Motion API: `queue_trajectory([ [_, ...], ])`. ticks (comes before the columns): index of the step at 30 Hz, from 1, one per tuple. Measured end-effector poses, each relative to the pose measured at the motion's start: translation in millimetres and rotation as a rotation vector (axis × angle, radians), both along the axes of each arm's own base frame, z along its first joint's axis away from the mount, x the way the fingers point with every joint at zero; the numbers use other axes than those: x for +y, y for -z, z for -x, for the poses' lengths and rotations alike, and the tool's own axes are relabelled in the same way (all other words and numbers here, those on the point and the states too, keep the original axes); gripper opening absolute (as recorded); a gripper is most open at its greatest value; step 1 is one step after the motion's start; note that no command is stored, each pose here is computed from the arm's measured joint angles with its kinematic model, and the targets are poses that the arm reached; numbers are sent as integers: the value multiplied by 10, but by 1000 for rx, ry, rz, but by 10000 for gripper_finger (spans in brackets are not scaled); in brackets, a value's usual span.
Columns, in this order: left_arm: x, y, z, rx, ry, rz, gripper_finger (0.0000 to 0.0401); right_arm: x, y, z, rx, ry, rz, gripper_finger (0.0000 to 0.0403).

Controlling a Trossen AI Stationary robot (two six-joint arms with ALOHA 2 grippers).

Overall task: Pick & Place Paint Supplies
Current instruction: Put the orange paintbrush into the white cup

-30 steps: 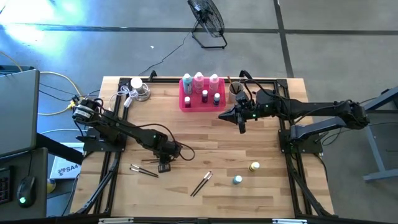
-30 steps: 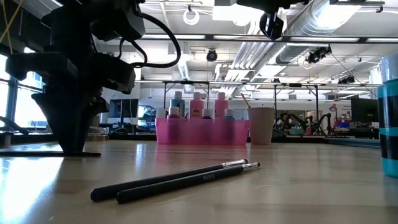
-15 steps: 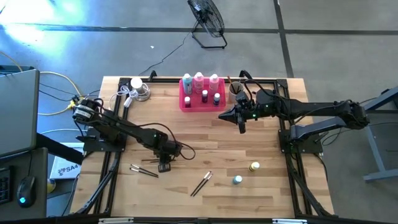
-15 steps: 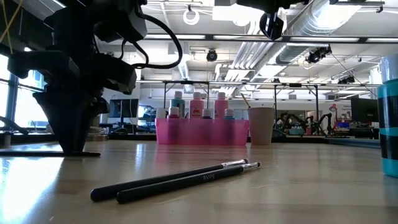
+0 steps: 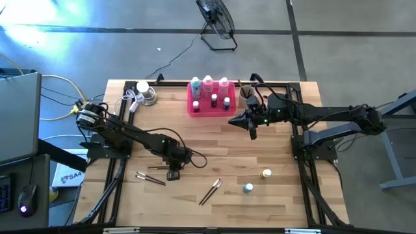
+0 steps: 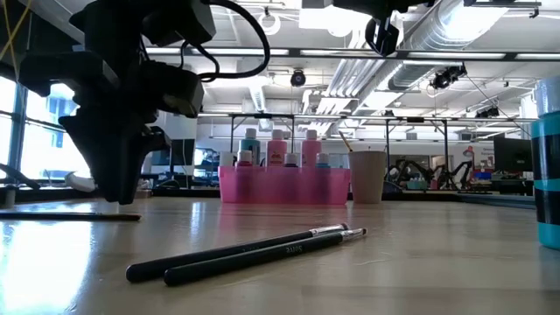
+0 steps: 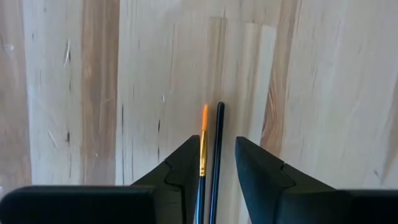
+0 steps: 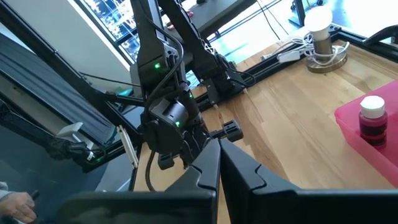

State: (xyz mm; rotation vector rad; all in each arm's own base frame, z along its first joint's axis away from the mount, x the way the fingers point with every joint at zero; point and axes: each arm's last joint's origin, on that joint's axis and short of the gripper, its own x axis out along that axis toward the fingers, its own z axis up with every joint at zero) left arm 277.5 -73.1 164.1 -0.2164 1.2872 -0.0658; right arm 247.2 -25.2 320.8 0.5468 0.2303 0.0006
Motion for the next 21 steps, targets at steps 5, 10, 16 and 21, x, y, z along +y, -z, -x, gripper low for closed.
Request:
queue_trajectory([
  [5, 1, 0, 4, 3, 0, -1, 100, 0, 0, 0, -1, -5, 22, 3],
  [10, 8, 9, 30, 30, 7, -11, 100, 0, 0, 0, -2, -5, 23, 3],
  [16, 48, 26, 96, 100, 43, -39, 100, 0, -1, 0, -2, -5, 23, 3],
  [21, 142, 21, 60, 87, 8, -28, 100, -11, -1, 1, -3, 0, 23, 3],
])
